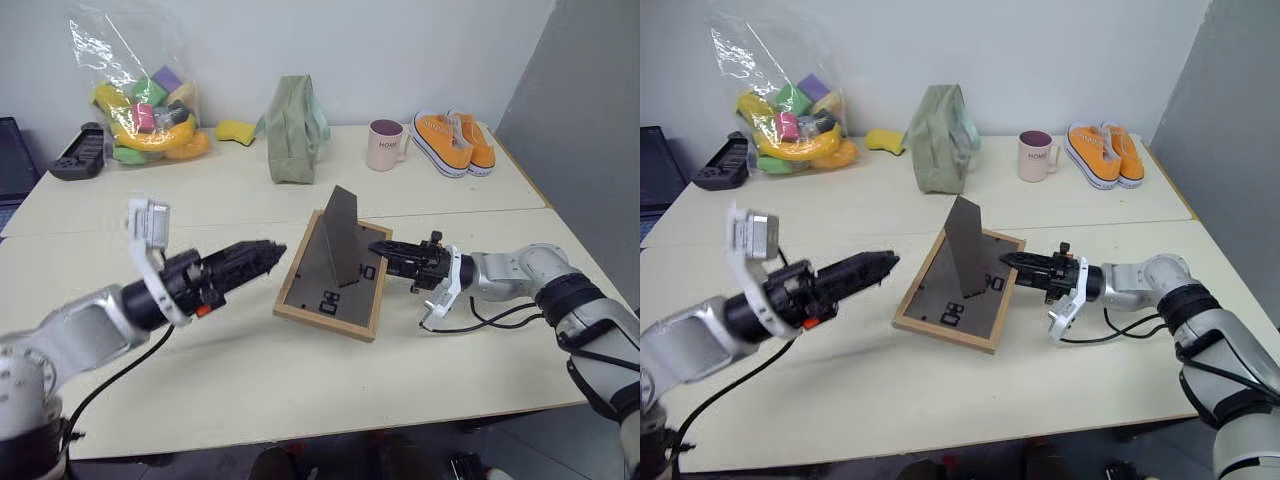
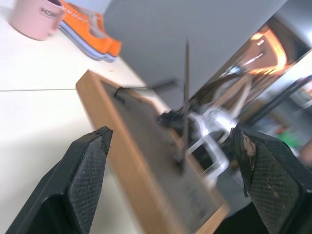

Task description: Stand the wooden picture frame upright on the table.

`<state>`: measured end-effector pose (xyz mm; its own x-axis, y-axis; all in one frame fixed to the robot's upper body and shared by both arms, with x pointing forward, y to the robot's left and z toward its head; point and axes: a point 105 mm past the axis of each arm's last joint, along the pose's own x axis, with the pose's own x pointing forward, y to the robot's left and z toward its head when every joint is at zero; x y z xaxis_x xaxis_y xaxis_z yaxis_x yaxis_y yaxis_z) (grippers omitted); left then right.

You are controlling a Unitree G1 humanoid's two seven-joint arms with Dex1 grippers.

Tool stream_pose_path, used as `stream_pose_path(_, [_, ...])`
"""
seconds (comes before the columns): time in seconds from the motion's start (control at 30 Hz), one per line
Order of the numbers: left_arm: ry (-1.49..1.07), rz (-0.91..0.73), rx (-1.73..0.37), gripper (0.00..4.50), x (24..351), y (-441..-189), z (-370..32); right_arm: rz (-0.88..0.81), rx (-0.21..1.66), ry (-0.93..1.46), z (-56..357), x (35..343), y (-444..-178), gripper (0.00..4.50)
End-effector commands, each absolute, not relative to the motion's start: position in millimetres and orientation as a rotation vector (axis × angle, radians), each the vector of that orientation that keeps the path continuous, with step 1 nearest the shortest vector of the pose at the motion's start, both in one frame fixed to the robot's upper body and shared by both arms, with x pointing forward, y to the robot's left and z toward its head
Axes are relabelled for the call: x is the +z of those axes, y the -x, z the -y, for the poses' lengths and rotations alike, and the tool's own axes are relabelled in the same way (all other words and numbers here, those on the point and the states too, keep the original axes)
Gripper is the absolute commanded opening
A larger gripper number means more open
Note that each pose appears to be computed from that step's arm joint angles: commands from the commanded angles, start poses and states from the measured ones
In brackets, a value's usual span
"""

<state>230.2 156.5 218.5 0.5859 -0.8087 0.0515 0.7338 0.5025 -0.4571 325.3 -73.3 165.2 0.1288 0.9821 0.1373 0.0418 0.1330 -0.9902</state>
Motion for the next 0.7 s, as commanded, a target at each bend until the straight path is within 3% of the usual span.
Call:
stream_pose_path(0.03, [0.381,-0.116,-0.992,4.17,223.5,-204.8,-154.9,1.195,0.958,1.049,62.0,195.9,-333.4,1.29])
stream_pose_path(0.27, [0.173,-0.132,-0.932,4.17,209.5,-197.8,-166.4,0.833,0.915,0.735,40.6,204.2,-375.0,1.29])
stream_pose_path(0.7, [0.105,-0.112,-0.905,4.17,212.5,-195.7,-174.2,0.439,1.341,0.045,19.8,204.3,-359.6,1.29])
